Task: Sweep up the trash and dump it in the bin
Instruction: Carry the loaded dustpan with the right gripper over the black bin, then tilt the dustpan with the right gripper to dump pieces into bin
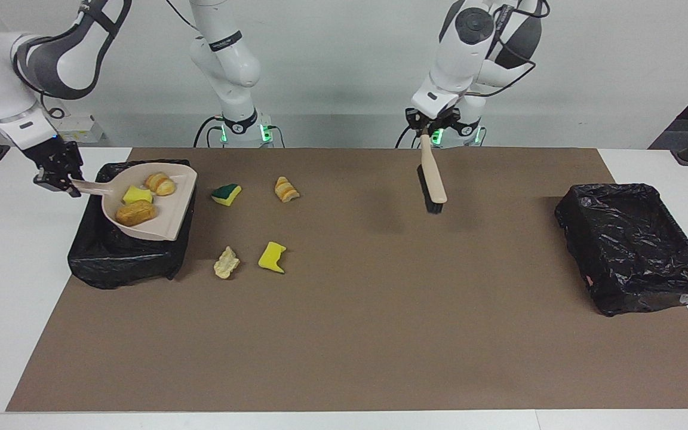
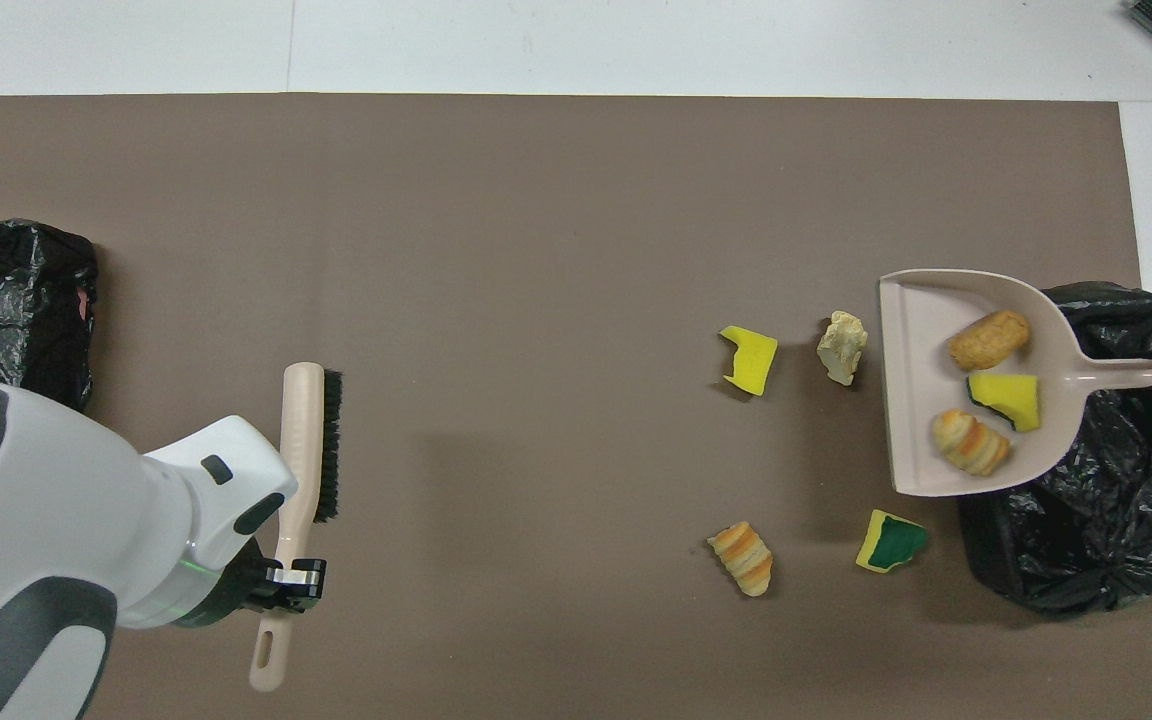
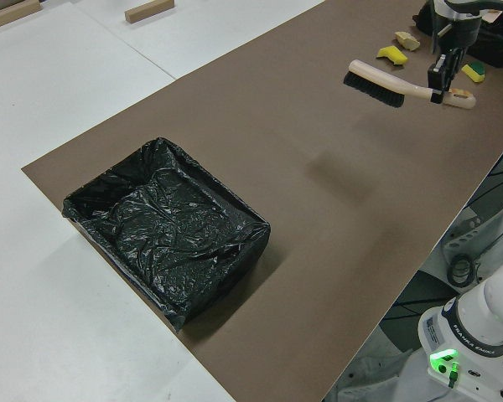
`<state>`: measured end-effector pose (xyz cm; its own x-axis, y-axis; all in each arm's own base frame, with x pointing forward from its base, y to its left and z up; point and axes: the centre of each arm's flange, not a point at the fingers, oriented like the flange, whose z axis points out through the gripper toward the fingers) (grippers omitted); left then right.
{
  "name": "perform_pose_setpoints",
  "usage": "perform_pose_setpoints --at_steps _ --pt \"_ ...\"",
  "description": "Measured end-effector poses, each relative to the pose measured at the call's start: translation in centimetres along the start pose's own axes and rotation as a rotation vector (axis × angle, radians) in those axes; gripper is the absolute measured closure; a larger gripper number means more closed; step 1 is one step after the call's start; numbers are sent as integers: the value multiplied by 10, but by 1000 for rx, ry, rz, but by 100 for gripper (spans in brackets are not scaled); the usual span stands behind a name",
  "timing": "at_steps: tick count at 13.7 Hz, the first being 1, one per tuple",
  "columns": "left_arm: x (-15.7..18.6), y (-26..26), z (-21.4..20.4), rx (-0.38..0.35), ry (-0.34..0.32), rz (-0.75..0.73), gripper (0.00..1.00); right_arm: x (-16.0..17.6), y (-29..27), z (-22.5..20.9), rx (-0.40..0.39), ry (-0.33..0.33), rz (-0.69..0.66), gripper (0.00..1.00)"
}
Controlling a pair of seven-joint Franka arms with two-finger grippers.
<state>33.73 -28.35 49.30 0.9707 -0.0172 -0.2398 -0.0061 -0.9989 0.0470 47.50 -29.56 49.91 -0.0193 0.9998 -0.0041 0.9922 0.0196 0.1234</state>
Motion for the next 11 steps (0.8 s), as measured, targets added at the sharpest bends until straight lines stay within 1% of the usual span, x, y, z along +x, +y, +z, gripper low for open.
perform_pose_setpoints --at_steps 2,4,6,8,10,11 --pt "-14 29 36 -17 1 -21 73 -25 -12 -3 3 -66 -21 67" --pt "-21 54 75 -24 -11 -49 73 -32 -14 -4 14 -122 -42 67" --pt "-23 73 108 -21 -26 -50 73 -34 -11 -6 27 -196 -77 67" --pt "-28 82 128 2 -46 -30 73 -33 -9 -5 41 -246 -64 67" --pt "-40 84 147 28 -60 -9 73 -26 -3 -2 60 -291 -43 67" --pt "-43 83 154 31 -57 -3 73 -17 3 -1 74 -326 -49 67"
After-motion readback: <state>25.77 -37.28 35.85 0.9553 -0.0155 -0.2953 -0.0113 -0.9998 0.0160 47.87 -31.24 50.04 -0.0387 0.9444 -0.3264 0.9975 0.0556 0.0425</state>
